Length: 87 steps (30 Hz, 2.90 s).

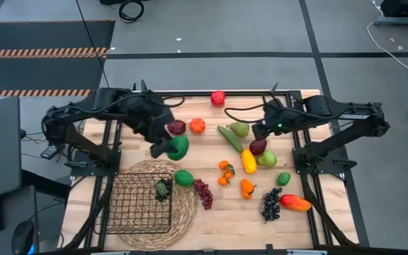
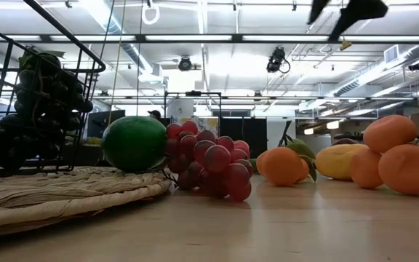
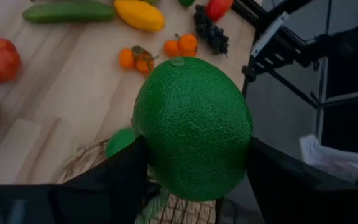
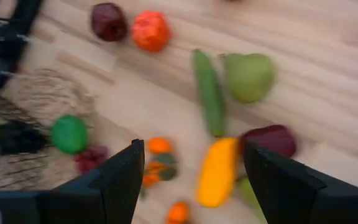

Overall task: Build produce basket
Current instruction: Put the top lime into the black wire basket, then put the top tangerine into the black wire basket

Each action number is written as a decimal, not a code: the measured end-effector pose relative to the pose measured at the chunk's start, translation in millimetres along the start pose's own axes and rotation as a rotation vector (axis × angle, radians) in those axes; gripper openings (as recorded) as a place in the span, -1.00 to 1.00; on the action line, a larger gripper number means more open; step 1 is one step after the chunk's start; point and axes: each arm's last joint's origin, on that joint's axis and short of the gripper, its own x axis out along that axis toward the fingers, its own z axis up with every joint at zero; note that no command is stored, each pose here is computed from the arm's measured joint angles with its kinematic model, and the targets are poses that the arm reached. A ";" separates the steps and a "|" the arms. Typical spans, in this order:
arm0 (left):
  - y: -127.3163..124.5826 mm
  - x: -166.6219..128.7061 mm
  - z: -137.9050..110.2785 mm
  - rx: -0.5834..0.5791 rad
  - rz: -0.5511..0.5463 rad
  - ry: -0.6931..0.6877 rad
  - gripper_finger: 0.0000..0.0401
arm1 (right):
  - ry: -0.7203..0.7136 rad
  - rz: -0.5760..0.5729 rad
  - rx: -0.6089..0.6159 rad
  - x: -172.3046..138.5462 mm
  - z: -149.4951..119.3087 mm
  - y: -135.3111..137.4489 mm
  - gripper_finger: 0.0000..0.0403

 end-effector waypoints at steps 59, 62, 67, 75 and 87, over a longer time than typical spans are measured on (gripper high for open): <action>-61.5 51.8 -77.2 -0.005 0.227 0.418 0.56 | -0.041 0.364 -0.287 -47.4 -15.9 1.3 0.34; -56.1 52.3 -71.2 -0.016 0.235 0.407 0.53 | -0.033 0.351 -0.284 -46.5 -16.5 0.5 0.34; -47.4 53.7 -59.2 0.029 0.244 0.355 0.51 | 0.013 0.320 -0.295 -44.0 -19.0 -2.1 0.34; -32.3 65.0 -22.0 0.053 0.196 0.175 0.52 | 0.029 0.296 -0.276 -39.5 -20.2 0.5 0.34; -14.7 139.7 3.2 0.176 0.258 0.246 0.46 | 0.094 0.216 -0.286 -32.3 -26.6 -0.5 0.34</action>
